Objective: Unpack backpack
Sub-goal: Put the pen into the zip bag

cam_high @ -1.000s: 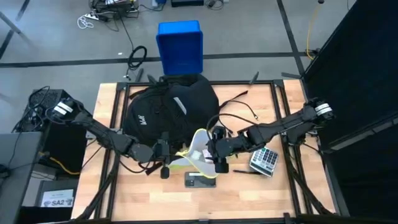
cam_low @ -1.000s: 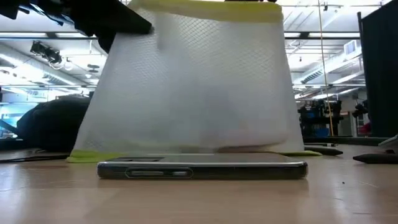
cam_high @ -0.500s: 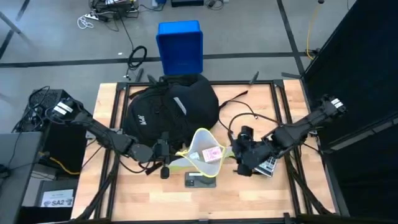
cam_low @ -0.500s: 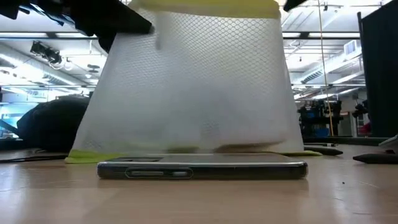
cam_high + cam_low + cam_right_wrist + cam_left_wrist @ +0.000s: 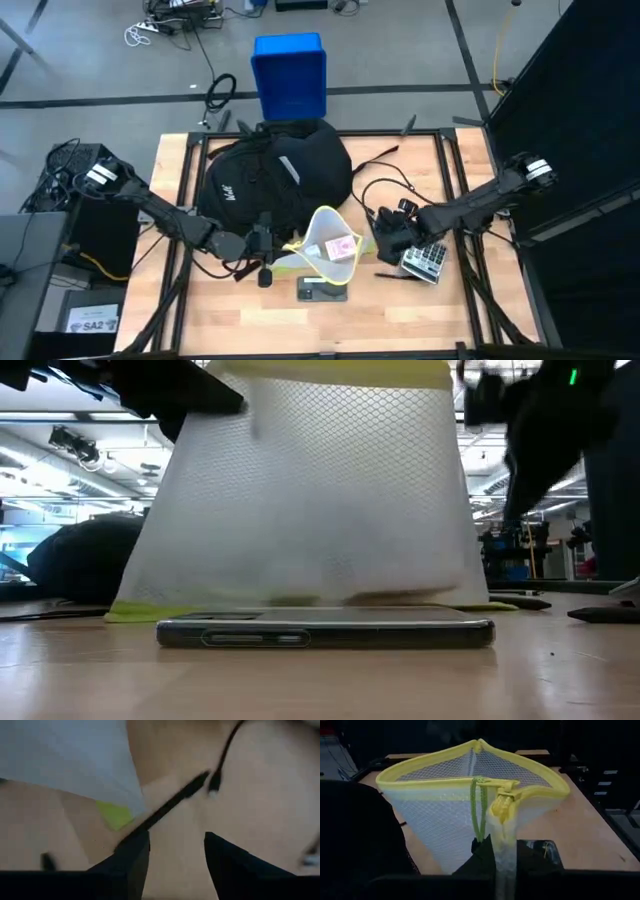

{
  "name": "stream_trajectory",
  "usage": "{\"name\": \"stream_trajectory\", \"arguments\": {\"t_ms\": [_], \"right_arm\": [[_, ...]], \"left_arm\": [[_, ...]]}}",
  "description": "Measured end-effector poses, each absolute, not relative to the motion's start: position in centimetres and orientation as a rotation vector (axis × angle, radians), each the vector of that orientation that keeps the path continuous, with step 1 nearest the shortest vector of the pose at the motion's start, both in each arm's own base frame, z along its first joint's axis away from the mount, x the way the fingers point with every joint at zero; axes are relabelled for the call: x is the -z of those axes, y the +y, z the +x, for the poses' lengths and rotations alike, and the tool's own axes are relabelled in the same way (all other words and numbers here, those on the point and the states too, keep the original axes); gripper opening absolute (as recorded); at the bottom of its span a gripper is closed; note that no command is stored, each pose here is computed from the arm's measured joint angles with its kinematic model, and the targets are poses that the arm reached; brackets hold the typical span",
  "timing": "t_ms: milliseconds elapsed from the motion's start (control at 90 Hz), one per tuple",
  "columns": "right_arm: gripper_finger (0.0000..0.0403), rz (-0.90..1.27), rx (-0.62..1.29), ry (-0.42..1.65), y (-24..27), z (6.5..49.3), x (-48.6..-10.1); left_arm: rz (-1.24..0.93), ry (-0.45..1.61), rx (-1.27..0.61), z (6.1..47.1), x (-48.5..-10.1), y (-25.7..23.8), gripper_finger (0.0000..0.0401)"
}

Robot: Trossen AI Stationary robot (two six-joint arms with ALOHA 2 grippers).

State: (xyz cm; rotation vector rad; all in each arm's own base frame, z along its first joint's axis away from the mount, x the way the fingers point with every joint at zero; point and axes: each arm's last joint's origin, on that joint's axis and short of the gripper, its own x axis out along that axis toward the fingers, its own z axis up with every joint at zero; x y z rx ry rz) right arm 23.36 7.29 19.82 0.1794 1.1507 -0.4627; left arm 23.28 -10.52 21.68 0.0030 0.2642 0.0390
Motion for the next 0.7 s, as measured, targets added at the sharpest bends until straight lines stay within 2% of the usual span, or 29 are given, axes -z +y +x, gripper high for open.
{"name": "stream_trajectory", "arguments": {"t_ms": [233, 422, 700], "right_arm": [[0.0186, 0.360, 0.356, 1.082, 5.1, 23.6, -15.7], [0.0192, 0.362, 0.415, 1.083, 3.8, 22.8, -14.2], [0.0176, 0.344, 0.446, 1.081, 3.3, 22.3, -13.4]], "left_arm": [[0.008, 0.258, -0.038, 23.3, -21.7, -10.5, 0.0000], [0.008, 0.259, -0.038, 23.3, -21.7, -10.5, 0.0000], [0.009, 0.260, -0.037, 23.3, -21.7, -10.5, 0.0000]]}}
